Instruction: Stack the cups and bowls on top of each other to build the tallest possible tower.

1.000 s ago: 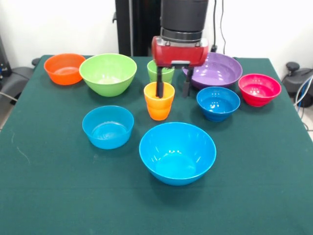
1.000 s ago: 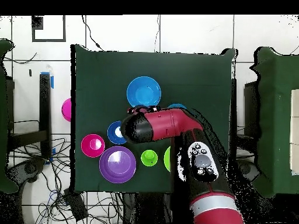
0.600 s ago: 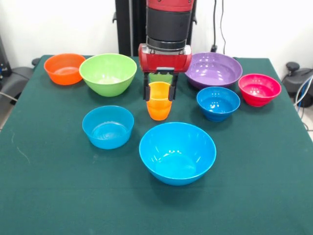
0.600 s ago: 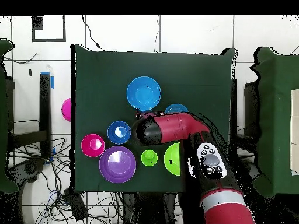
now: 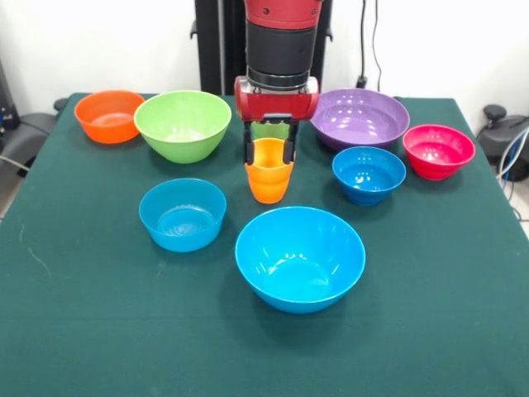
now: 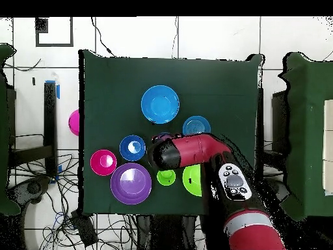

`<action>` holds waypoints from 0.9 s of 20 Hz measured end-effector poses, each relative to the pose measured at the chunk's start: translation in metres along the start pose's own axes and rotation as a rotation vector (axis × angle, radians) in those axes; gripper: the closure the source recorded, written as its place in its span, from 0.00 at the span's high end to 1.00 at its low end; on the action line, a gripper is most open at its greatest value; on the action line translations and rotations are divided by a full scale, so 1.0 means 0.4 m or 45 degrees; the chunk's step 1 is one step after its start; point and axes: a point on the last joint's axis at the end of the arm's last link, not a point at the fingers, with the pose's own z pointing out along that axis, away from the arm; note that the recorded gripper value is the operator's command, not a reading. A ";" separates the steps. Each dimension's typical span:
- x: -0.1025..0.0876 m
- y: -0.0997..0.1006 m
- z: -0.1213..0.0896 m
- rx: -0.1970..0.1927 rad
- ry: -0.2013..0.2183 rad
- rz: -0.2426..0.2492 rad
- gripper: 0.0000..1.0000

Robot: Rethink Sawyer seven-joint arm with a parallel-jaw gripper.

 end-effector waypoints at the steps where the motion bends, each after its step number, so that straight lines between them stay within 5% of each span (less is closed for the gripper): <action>1: 0.004 0.003 0.000 -0.001 0.004 -0.002 1.00; 18: 0.052 0.044 0.029 -0.034 0.010 -0.020 1.00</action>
